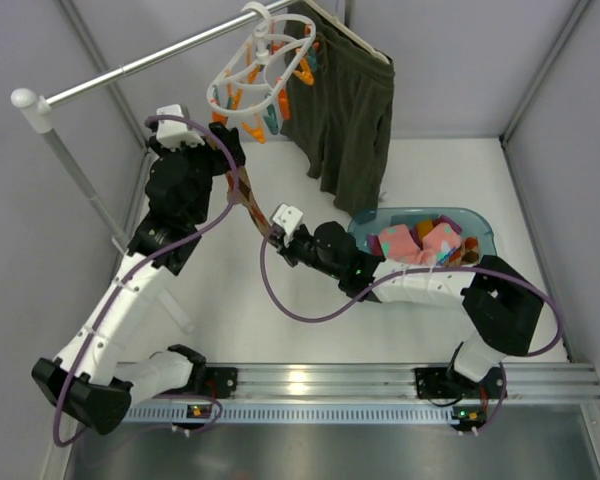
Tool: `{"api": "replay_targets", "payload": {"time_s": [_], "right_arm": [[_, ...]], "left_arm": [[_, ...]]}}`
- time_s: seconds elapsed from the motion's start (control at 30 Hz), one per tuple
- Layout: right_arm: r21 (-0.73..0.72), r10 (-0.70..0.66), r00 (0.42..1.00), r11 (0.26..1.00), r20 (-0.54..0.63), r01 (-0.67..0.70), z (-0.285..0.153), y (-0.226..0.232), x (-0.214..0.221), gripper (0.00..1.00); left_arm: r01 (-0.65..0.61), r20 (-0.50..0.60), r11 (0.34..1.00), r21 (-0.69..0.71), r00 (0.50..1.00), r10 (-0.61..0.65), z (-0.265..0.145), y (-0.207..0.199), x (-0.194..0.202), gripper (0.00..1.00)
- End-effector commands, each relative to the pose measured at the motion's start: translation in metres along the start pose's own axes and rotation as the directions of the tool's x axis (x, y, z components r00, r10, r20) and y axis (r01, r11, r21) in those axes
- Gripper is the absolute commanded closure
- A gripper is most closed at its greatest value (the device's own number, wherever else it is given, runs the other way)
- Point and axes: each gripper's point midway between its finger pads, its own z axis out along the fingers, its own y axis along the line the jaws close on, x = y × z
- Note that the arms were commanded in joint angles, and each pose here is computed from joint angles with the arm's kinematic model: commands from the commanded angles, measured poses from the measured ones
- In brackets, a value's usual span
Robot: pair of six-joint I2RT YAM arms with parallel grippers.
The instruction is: Remove the socks clipped to the hanger
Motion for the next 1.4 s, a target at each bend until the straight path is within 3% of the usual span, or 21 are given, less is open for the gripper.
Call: {"api": "replay_targets", "payload": {"time_s": [0.0, 0.3, 0.43, 0.53, 0.7, 1.03, 1.37], "right_arm": [[0.028, 0.017, 0.998, 0.999, 0.06, -0.019, 0.006, -0.006, -0.03, 1.0], [-0.037, 0.007, 0.997, 0.999, 0.073, -0.005, 0.012, -0.002, -0.04, 1.0], [-0.061, -0.003, 0.996, 0.998, 0.084, 0.008, 0.008, 0.001, -0.044, 1.0], [-0.06, -0.012, 0.997, 0.998, 0.082, 0.017, 0.007, 0.001, -0.044, 1.0], [-0.104, -0.013, 0.995, 0.994, 0.097, 0.023, 0.002, 0.008, -0.047, 1.0], [-0.16, -0.027, 0.996, 0.986, 0.09, 0.041, 0.001, 0.02, -0.039, 1.0], [-0.209, -0.043, 0.992, 0.976, 0.118, 0.067, 0.0, 0.034, -0.042, 1.0]], "left_arm": [[0.087, 0.077, 0.995, 0.042, 0.993, -0.09, -0.021, -0.002, -0.031, 0.09], [0.128, 0.069, 0.989, 0.076, 0.989, -0.134, -0.042, -0.002, -0.045, 0.04], [0.088, 0.044, 0.994, 0.067, 0.995, -0.091, -0.021, -0.012, -0.049, 0.05], [0.064, 0.025, 0.996, 0.065, 0.998, -0.065, -0.009, -0.018, -0.048, 0.12], [-0.012, 0.021, 0.999, -0.042, 1.0, 0.013, 0.007, -0.003, -0.048, 0.19], [-0.122, 0.033, 0.985, -0.122, 0.991, 0.127, 0.033, 0.001, -0.06, 0.17], [-0.141, 0.004, 0.987, -0.083, 0.99, 0.141, 0.042, -0.008, -0.045, 0.15]]}}
